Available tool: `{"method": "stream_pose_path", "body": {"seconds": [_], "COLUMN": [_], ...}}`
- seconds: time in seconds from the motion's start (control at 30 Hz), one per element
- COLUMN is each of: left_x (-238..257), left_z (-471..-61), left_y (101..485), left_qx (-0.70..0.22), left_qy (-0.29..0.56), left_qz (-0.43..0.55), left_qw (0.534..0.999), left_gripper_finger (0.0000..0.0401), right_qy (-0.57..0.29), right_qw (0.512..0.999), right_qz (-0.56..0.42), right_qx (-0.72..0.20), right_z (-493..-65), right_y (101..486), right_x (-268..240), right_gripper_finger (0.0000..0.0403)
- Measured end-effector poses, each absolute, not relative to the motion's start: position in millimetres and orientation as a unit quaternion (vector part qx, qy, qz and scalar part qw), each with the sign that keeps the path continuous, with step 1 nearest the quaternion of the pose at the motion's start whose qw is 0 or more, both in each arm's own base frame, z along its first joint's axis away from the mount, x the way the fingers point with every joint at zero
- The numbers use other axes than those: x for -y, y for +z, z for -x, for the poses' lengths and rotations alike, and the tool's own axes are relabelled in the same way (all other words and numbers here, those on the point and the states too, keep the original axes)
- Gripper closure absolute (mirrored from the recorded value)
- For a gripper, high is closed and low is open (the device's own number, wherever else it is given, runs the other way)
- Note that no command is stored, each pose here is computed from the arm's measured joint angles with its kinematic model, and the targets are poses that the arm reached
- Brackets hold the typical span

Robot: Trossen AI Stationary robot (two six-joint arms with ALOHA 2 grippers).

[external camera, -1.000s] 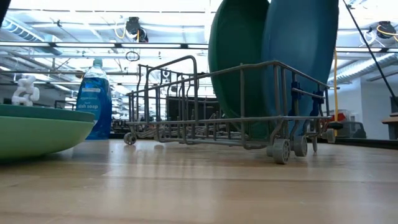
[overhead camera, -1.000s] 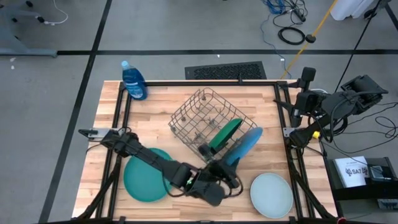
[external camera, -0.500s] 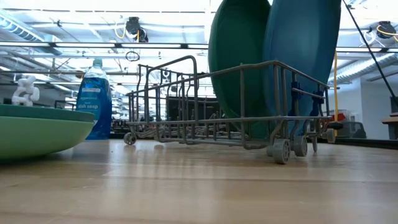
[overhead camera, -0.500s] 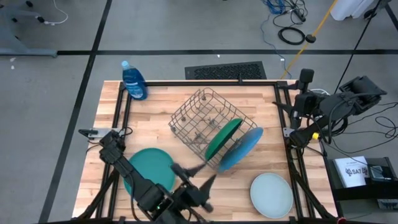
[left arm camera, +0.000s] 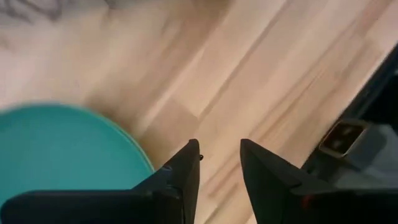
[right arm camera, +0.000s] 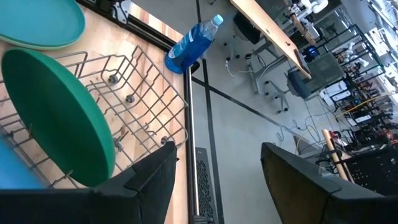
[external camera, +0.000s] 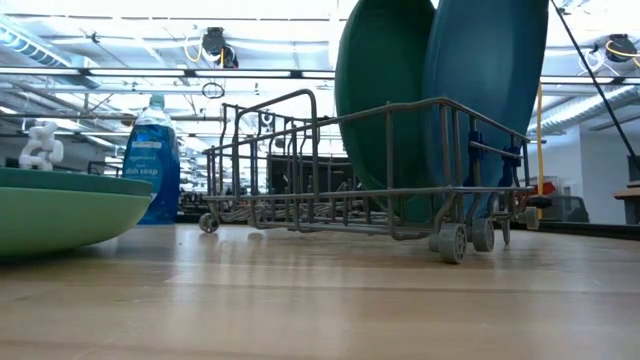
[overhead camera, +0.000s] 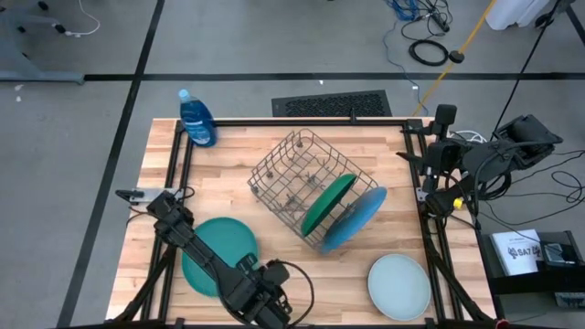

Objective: Sort dishes
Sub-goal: Put the green plate into the dish rack

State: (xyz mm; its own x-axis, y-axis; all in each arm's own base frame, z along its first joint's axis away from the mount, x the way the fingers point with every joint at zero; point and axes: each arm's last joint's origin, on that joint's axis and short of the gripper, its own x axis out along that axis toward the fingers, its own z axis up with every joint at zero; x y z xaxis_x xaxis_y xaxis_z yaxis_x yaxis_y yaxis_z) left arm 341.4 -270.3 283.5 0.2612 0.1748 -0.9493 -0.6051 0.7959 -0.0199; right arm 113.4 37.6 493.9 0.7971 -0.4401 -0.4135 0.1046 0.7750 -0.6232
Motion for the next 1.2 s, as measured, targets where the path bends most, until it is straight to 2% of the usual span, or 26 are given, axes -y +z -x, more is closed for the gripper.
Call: {"method": "stream_pose_path", "body": {"seconds": [0.17,0.33,0.47,0.63,0.83,1.07,1.2], "left_x": [276,283,289,289,287,286,280], "left_z": [-334,-316,-314,-313,-311,-324,-335], "left_y": [248,219,202,190,174,178,187], "left_qx": [-0.619,-0.659,-0.666,-0.663,-0.666,-0.661,-0.659], "left_qy": [0.258,0.29,0.28,0.286,0.284,0.24,0.215], "left_qz": [0.197,0.189,0.21,0.216,0.21,0.222,0.216], "left_qw": [0.715,0.668,0.659,0.657,0.657,0.675,0.687], "left_gripper_finger": [0.0284,0.0247,0.0222,0.0222,0.0266,0.0382,0.0396], "right_qy": [-0.151,-0.136,-0.127,-0.127,-0.127,-0.127,-0.128], "right_qw": [0.899,0.901,0.903,0.902,0.903,0.903,0.902], "right_qz": [0.299,0.297,0.295,0.296,0.295,0.295,0.295], "right_qx": [-0.281,-0.285,-0.287,-0.287,-0.287,-0.287,-0.287], "right_z": [-113,-113,-113,-113,-113,-113,-113], "right_y": [494,493,493,493,493,493,493], "right_x": [-38,-38,-39,-39,-39,-39,-39], "right_gripper_finger": [0.0177,0.0177,0.0177,0.0177,0.0177,0.0177,0.0177]}}
